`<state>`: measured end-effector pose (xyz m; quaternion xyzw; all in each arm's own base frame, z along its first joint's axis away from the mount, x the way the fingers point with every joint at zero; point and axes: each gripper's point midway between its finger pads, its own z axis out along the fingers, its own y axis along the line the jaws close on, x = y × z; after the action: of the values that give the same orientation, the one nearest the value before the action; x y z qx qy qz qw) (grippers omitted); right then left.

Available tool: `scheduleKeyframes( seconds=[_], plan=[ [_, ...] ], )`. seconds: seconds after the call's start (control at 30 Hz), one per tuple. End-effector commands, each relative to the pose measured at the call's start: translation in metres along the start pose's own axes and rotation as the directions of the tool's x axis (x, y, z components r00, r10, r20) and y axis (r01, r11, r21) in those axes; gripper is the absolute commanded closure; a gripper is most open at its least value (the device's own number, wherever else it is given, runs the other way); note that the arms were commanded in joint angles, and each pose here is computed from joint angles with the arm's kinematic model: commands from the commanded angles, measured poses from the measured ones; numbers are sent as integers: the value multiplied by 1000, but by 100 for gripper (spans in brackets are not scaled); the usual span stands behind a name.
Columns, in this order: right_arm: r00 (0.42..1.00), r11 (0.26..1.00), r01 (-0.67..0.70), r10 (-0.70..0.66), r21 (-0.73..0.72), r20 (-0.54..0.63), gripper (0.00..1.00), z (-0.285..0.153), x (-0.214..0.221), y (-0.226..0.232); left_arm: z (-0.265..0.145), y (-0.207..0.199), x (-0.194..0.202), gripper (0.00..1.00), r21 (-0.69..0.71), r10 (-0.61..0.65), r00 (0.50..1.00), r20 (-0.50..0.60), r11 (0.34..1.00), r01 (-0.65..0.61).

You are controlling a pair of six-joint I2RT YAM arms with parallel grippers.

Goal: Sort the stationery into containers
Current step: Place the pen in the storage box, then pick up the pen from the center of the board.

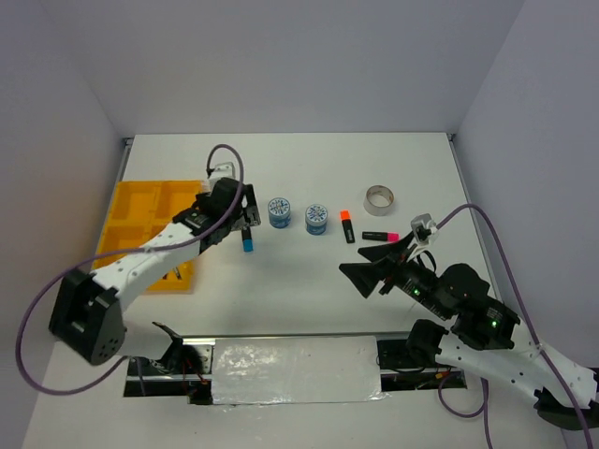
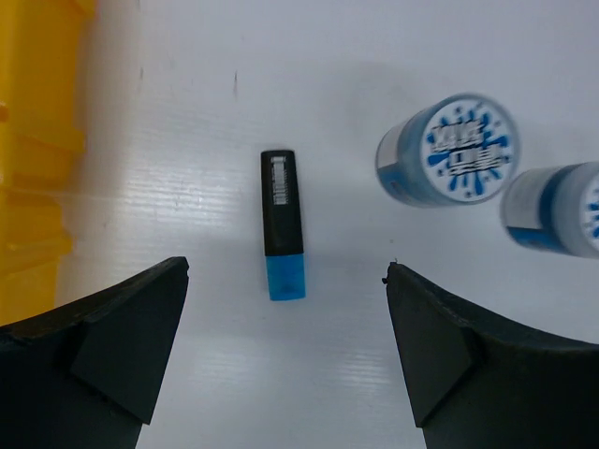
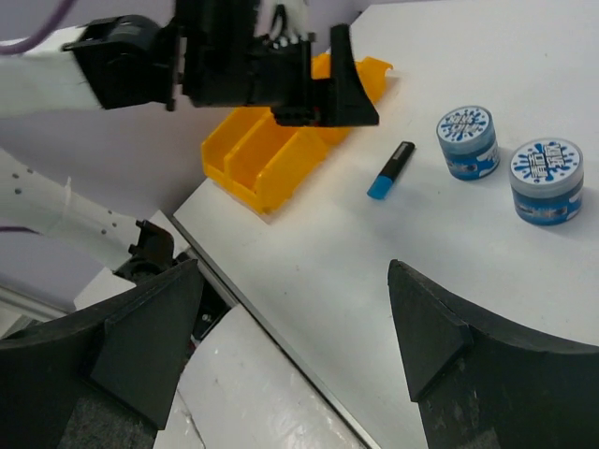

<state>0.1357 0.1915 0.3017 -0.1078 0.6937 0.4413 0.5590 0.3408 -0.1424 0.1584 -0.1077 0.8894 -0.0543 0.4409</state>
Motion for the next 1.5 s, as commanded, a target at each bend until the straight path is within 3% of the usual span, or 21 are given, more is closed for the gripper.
scheduleKeyframes(
  seconds=[0.0, 0.33, 0.43, 0.57, 0.6, 0.63, 0.67, 0.8, 1.1, 1.13, 1.27, 1.47],
  plan=[
    [1000, 999, -28, 28, 25, -3, 13, -11, -3, -4, 24, -14, 12, 1, -4, 7, 998, -58, 1000, -7],
    [998, 999, -38, 40, 35, -41, 13, -6, 12, -8, 94, -8, 82, 5, -127, 41, 970, -238, 989, -73],
    [998, 999, -32, 33, 34, -46, 13, -6, 14, -8, 103, -1, 98, 17, -150, 43, 964, -261, 985, -84],
    [999, 999, -28, 30, 32, -40, 13, -7, 12, -8, 110, 8, 111, 50, -184, 51, 956, -288, 977, -107],
    [999, 999, -25, 27, 32, -40, 13, -7, 11, -8, 110, 7, 113, 66, -179, 53, 955, -290, 978, -108],
    [999, 999, -24, 25, 31, -39, 13, -7, 11, -8, 110, 9, 114, 89, -189, 52, 954, -294, 976, -111],
    [999, 999, -22, 24, 33, -39, 13, -7, 11, -8, 109, 10, 113, 99, -190, 53, 954, -294, 975, -113],
    [999, 999, -15, 17, 37, -42, 13, -7, 11, -9, 97, 7, 93, 100, -171, 62, 967, -248, 980, -106],
    [999, 1000, 4, -3, 19, -51, 13, -4, 15, -7, 42, 20, -59, 100, -101, 92, 995, 34, 991, -88],
    [999, 1000, 6, -6, 15, -51, 13, -4, 16, -7, 46, 50, -76, 99, -149, 103, 994, 46, 984, -95],
    [998, 1000, 16, -16, 8, -53, 13, -1, 19, -8, 55, 89, -94, 99, -241, 86, 995, 42, 968, -73],
    [996, 999, 33, -34, -6, -80, 13, 3, 24, -5, 78, 139, -89, 93, -382, 20, 1000, -2, 924, -20]
  ],
)
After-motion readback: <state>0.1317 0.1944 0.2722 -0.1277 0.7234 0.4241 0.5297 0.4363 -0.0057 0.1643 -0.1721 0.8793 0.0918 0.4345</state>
